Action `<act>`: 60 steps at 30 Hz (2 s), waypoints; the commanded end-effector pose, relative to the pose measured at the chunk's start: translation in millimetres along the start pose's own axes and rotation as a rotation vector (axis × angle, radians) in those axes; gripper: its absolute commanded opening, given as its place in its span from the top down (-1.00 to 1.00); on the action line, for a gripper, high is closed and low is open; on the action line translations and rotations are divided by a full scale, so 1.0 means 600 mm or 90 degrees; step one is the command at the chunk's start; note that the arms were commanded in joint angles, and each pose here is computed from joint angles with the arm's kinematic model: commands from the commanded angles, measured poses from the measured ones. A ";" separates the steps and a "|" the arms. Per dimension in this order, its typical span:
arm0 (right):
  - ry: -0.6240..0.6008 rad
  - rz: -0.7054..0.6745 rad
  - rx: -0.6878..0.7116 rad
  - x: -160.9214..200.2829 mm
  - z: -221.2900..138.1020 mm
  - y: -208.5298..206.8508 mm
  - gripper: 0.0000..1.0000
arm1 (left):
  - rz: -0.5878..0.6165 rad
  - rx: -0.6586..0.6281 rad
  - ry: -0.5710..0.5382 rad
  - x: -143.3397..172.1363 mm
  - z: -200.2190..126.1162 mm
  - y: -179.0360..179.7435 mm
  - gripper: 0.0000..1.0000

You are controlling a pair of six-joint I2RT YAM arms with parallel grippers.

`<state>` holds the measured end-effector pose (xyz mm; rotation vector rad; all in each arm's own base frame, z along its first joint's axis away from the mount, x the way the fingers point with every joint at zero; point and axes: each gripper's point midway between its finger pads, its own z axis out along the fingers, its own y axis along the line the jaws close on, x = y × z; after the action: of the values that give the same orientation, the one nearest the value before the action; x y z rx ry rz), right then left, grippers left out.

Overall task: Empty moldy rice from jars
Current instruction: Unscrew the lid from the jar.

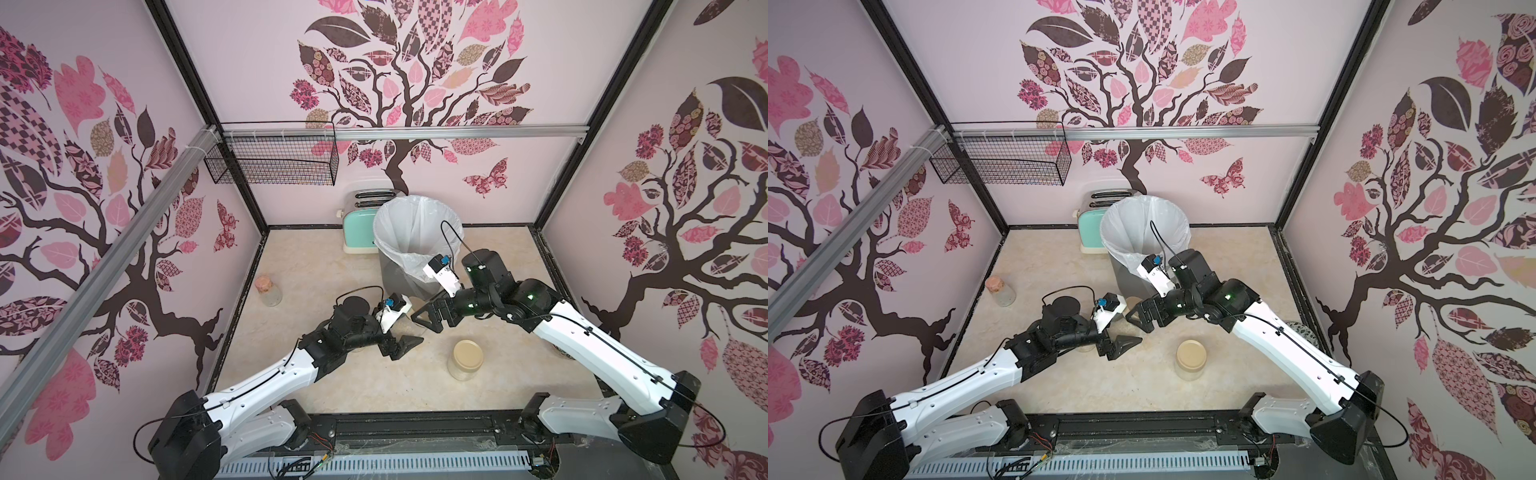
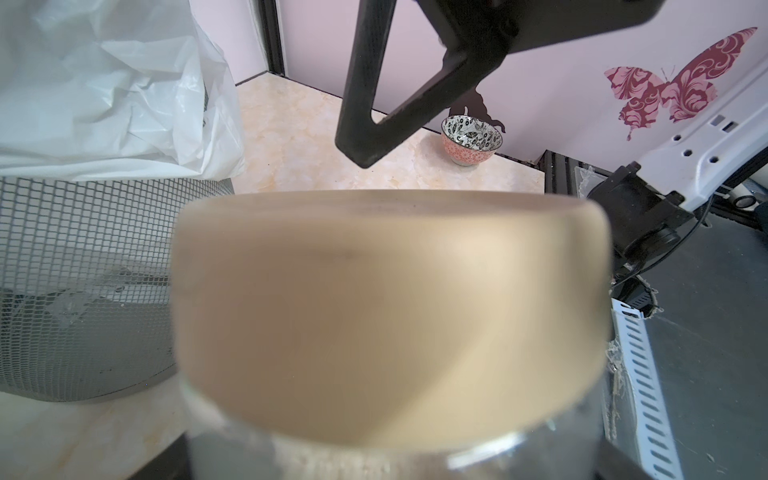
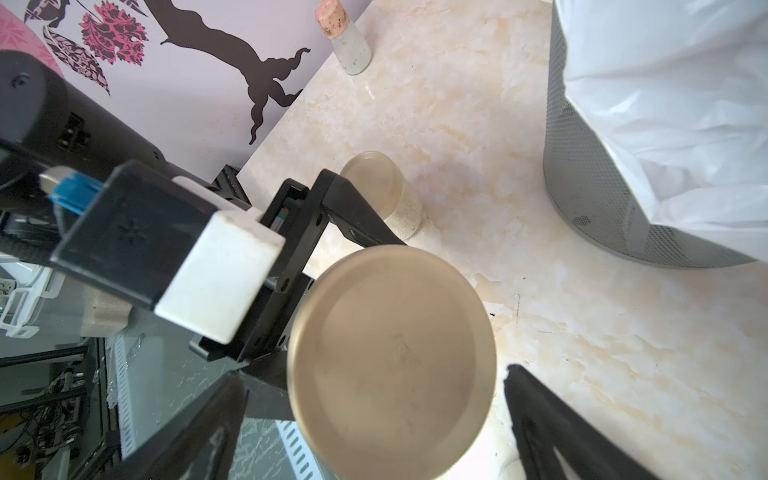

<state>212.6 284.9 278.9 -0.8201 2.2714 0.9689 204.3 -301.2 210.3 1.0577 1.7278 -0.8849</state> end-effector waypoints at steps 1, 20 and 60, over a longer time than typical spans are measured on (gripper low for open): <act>0.011 -0.006 -0.018 0.005 0.006 0.007 -0.96 | 0.041 0.002 -0.076 -0.065 -0.014 -0.005 -0.40; 0.031 -0.004 -0.041 0.019 0.029 0.005 -0.80 | 0.047 0.008 -0.084 -0.077 -0.014 -0.008 -0.40; -0.010 -0.021 -0.071 -0.015 0.016 0.027 -0.90 | 0.070 -0.008 -0.103 -0.078 -0.030 -0.008 -0.39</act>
<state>212.6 298.9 270.2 -0.8735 2.2489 1.0408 205.3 -296.8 222.7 1.0523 1.6776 -0.8493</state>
